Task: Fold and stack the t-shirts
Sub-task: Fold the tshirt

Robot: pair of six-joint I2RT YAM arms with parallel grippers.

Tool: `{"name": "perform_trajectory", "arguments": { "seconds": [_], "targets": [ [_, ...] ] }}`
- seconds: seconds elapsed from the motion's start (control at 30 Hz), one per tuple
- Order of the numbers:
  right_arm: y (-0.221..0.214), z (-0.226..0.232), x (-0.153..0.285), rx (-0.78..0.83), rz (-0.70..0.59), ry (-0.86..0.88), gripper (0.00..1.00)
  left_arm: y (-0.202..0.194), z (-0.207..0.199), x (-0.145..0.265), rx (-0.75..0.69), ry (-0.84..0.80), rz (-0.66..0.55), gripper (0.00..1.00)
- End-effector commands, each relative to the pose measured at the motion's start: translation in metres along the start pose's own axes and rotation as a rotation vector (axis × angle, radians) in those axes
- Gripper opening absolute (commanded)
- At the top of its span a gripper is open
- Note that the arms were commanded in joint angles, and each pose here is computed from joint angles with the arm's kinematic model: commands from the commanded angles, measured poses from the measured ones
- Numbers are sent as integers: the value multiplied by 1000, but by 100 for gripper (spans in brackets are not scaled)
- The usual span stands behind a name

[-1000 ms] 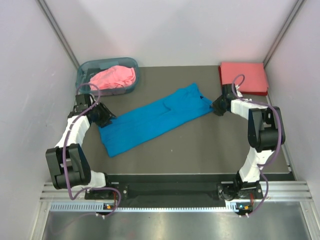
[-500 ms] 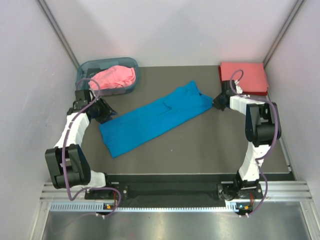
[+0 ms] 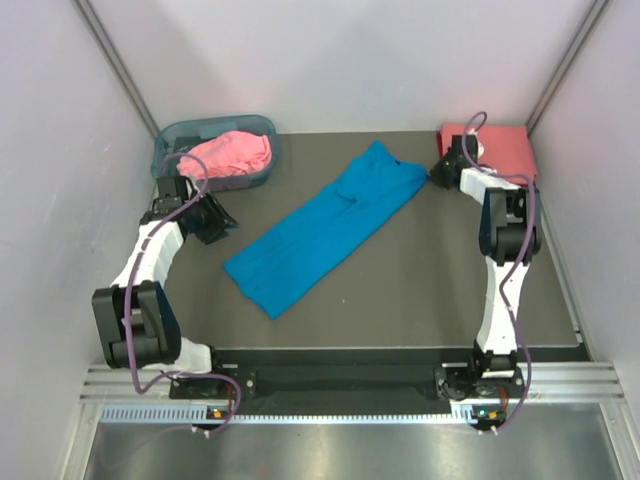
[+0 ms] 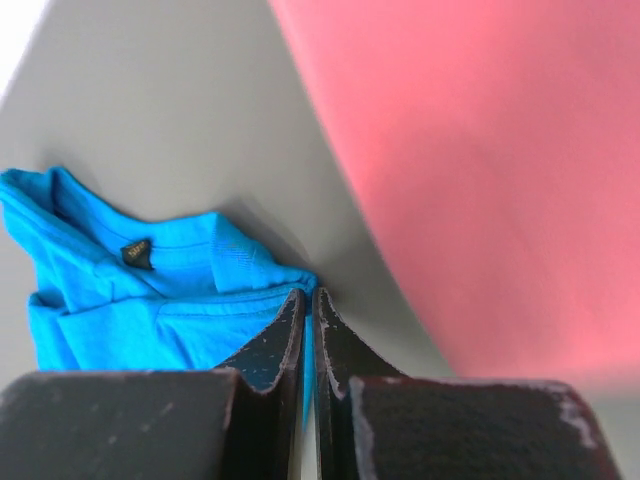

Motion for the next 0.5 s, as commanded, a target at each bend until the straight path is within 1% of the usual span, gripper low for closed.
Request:
{"name": "perform_trajectory", "arguments": {
  "seconds": [0.0,0.03,0.07,0.17,0.2,0.23,0.27,0.3,0.33,0.37,0.47],
  "targets": [
    [41,30,-14,49,-99,130,0,-11,17,-20,-1,18,42,48],
    [35,27,-23,53,-76,126,0,-12,20,-23,-3,27,45,48],
    [50,35,-23,62,-107,144,0,-14,24,-25,-3,41,50,48],
    [61,42,-25,85,-115,154,2,-15,33,-32,1,75,61,48],
    [61,43,-24,90,-110,155,8,-15,35,-34,3,80,57,48],
    [64,46,-15,92,-108,165,12,-13,36,-35,3,80,41,49],
    [64,45,-9,91,-104,163,20,-15,41,-36,6,99,32,50],
    [63,46,-2,90,-105,161,23,-16,44,-38,8,105,30,50],
    [64,47,13,89,-107,159,27,-16,47,-40,7,108,21,50],
    [61,46,22,85,-98,151,32,-18,50,-42,8,117,24,50],
    [52,43,54,65,-98,123,39,-25,59,-50,17,133,54,50]
  ]
}}
Point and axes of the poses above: each gripper's point midway between its finger pads, its own x axis back along the fingers, its own z axis along the line the jaws close on, y = z × x, the point moved 3 cm from there along x, back along the fingers, and after that the axes turned 12 degrees about x, right-handed, at the moved point
